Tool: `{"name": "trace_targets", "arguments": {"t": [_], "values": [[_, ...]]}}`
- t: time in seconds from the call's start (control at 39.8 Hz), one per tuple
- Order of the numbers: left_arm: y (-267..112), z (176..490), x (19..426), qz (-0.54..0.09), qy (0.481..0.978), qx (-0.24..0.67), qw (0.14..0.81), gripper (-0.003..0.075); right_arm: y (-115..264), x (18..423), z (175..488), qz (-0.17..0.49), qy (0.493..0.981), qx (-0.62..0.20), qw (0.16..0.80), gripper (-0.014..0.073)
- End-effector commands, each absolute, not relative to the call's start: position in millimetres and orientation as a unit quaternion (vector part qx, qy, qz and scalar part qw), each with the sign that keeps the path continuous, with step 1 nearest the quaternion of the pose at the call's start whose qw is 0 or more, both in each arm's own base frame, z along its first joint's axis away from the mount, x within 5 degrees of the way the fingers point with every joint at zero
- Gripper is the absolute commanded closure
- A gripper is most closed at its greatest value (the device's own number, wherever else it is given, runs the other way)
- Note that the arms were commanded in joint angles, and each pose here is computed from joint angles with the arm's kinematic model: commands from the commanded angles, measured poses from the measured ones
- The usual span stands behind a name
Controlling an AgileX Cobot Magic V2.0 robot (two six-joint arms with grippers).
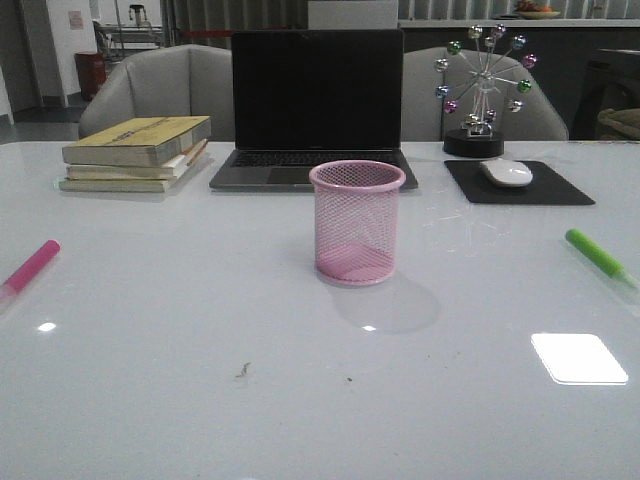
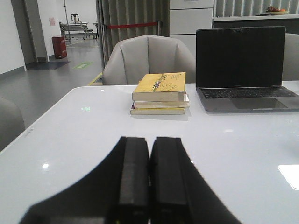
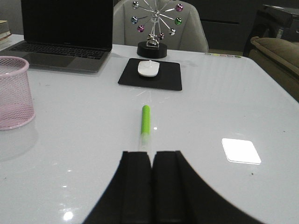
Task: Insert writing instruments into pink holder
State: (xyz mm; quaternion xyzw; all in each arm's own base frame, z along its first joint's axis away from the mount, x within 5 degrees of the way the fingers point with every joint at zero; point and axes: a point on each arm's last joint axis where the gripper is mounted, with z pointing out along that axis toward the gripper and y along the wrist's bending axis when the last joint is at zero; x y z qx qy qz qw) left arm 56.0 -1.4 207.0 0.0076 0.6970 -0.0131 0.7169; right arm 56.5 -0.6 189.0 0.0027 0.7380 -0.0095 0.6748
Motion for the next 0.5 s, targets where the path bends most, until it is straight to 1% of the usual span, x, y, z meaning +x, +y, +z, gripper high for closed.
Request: {"name": "trace_targets", "arguments": {"t": [0.0, 0.48], "values": [[-2.6, 210.3, 54.8, -0.022, 0.664, 0.011, 0.747, 0.062, -1.5, 55.6, 199.6, -0.021, 0.703, 0.001, 0.711, 0.0538], [-2.7, 211.4, 54.6, -0.026, 0.659, 0.008, 0.751, 0.062, -1.5, 55.6, 199.6, -0.021, 0.703, 0.001, 0.711, 0.0538]]}}
